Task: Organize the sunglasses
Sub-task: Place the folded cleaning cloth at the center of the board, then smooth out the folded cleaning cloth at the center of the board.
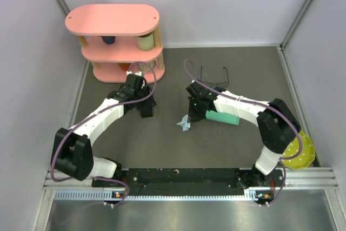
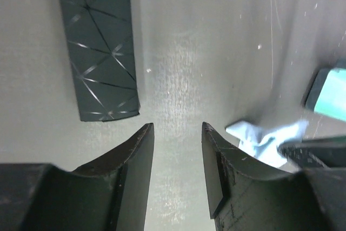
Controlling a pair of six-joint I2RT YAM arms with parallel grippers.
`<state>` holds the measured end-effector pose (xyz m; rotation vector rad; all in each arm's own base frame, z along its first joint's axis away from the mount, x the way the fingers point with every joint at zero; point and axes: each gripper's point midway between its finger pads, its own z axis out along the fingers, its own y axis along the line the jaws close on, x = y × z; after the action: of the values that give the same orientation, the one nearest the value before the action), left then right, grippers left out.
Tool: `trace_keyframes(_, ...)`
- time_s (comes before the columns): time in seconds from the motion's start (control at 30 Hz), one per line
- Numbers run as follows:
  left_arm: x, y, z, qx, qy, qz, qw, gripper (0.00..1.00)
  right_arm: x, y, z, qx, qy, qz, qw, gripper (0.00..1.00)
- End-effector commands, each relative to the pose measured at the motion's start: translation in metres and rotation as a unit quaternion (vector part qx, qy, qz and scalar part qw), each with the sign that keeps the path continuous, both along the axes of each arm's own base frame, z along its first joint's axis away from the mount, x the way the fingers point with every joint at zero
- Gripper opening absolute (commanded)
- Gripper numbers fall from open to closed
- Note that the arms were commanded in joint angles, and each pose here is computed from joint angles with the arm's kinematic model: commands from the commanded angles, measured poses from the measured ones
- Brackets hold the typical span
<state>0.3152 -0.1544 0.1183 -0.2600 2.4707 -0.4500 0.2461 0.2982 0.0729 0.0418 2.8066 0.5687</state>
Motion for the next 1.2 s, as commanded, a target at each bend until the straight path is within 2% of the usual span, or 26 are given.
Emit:
trace_keyframes(0.0, -0.018, -0.021, -0.018, -0.036, 0.041, -0.071, 0.996, 0.46, 0.013, -0.023, -0.016, -0.067, -0.026, -0.022, 0.997, 0.14)
trace_keyframes(0.03, -0.021, -0.025, -0.026, -0.041, 0.054, -0.083, 0.994, 0.48, 0.017, -0.03, -0.016, -0.087, -0.038, -0.024, 0.995, 0.19)
trace_keyframes(0.07, -0.023, -0.035, -0.025, -0.064, 0.057, -0.105, 0.991, 0.5, 0.017, -0.036, -0.017, -0.101, -0.04, -0.027, 0.994, 0.31)
trace_keyframes(0.17, -0.028, -0.054, -0.027, -0.102, 0.061, -0.149, 0.982, 0.55, 0.024, -0.049, -0.009, -0.128, -0.072, -0.032, 0.989, 0.46)
trace_keyframes(0.23, -0.029, -0.066, -0.029, -0.114, 0.058, -0.175, 0.976, 0.57, 0.031, -0.056, -0.005, -0.147, -0.092, -0.033, 0.984, 0.51)
trace_keyframes(0.4, -0.031, -0.104, -0.027, -0.152, 0.054, -0.232, 0.959, 0.58, 0.039, -0.061, 0.0, -0.165, -0.112, -0.024, 0.98, 0.49)
trace_keyframes(0.5, -0.031, -0.117, -0.034, -0.173, 0.069, -0.234, 0.954, 0.58, 0.043, -0.063, 0.0, -0.176, -0.123, -0.018, 0.977, 0.46)
trace_keyframes(0.63, -0.032, -0.133, -0.043, -0.174, 0.066, -0.261, 0.947, 0.58, 0.045, -0.061, 0.001, -0.172, -0.129, -0.008, 0.977, 0.44)
trace_keyframes(0.7, -0.036, -0.138, -0.047, -0.166, 0.058, -0.282, 0.943, 0.62, 0.046, -0.059, 0.002, -0.167, -0.13, -0.008, 0.977, 0.44)
trace_keyframes(0.87, -0.036, -0.141, -0.065, -0.164, 0.059, -0.288, 0.942, 0.64, 0.046, -0.058, 0.001, -0.158, -0.126, -0.009, 0.979, 0.44)
trace_keyframes(0.9, -0.035, -0.142, -0.067, -0.164, 0.063, -0.286, 0.942, 0.63, 0.047, -0.059, 0.001, -0.155, -0.125, -0.009, 0.98, 0.44)
trace_keyframes(1.07, -0.033, -0.145, -0.073, -0.165, 0.067, -0.285, 0.942, 0.39, 0.049, -0.066, 0.002, -0.154, -0.123, -0.016, 0.98, 0.43)
trace_keyframes(1.13, -0.034, -0.142, -0.076, -0.155, 0.07, -0.283, 0.944, 0.35, 0.05, -0.07, 0.001, -0.152, -0.12, -0.02, 0.981, 0.43)
trace_keyframes(1.17, -0.034, -0.141, -0.076, -0.152, 0.071, -0.283, 0.944, 0.28, 0.05, -0.07, 0.003, -0.15, -0.121, -0.021, 0.981, 0.43)
